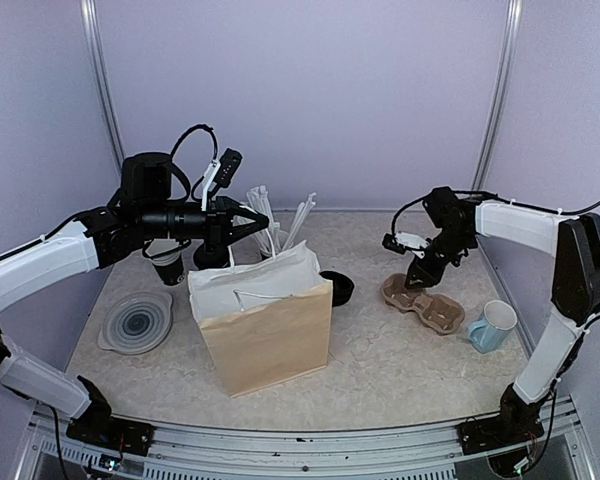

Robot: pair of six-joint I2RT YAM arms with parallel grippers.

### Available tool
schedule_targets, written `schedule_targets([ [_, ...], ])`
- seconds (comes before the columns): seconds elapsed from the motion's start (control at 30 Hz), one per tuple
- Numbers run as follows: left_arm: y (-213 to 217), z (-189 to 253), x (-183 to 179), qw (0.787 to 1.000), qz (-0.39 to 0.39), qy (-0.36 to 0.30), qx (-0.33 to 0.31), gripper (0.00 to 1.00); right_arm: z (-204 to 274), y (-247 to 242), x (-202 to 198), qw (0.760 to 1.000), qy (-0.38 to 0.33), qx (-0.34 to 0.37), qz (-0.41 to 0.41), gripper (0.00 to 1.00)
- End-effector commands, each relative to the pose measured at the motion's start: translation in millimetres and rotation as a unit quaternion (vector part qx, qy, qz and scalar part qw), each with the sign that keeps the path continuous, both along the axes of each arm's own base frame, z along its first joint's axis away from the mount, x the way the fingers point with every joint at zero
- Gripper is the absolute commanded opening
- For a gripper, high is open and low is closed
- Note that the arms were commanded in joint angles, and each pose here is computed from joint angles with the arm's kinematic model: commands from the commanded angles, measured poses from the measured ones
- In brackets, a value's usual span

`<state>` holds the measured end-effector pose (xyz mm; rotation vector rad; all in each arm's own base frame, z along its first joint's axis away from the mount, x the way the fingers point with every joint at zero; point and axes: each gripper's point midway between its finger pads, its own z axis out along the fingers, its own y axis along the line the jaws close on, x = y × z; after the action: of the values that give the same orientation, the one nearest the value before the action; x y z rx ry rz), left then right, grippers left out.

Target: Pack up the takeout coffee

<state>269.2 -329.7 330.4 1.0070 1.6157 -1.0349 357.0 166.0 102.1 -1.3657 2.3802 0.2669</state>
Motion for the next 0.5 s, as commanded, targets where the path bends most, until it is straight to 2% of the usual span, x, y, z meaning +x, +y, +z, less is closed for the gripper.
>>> schedule_targets([
  [0.0, 1.2, -1.5, 1.8, 1.000, 0.001, 0.003, 0.001, 0.00, -8.0, -30.9, -9.2, 0.997, 0.051, -0.037, -0.042, 0.33],
  [0.2, 1.2, -0.9, 0.4, 1.000, -0.001, 0.004, -0.001, 0.00, -18.8, -42.0, -17.0, 0.993, 0.089, -0.048, -0.056, 0.41],
  [0.47, 1.6, -1.4, 0.4, 1.000, 0.000, 0.005, -0.001, 0.00, -31.0, -39.9, -16.4, 0.991, 0.110, -0.045, -0.059, 0.41],
])
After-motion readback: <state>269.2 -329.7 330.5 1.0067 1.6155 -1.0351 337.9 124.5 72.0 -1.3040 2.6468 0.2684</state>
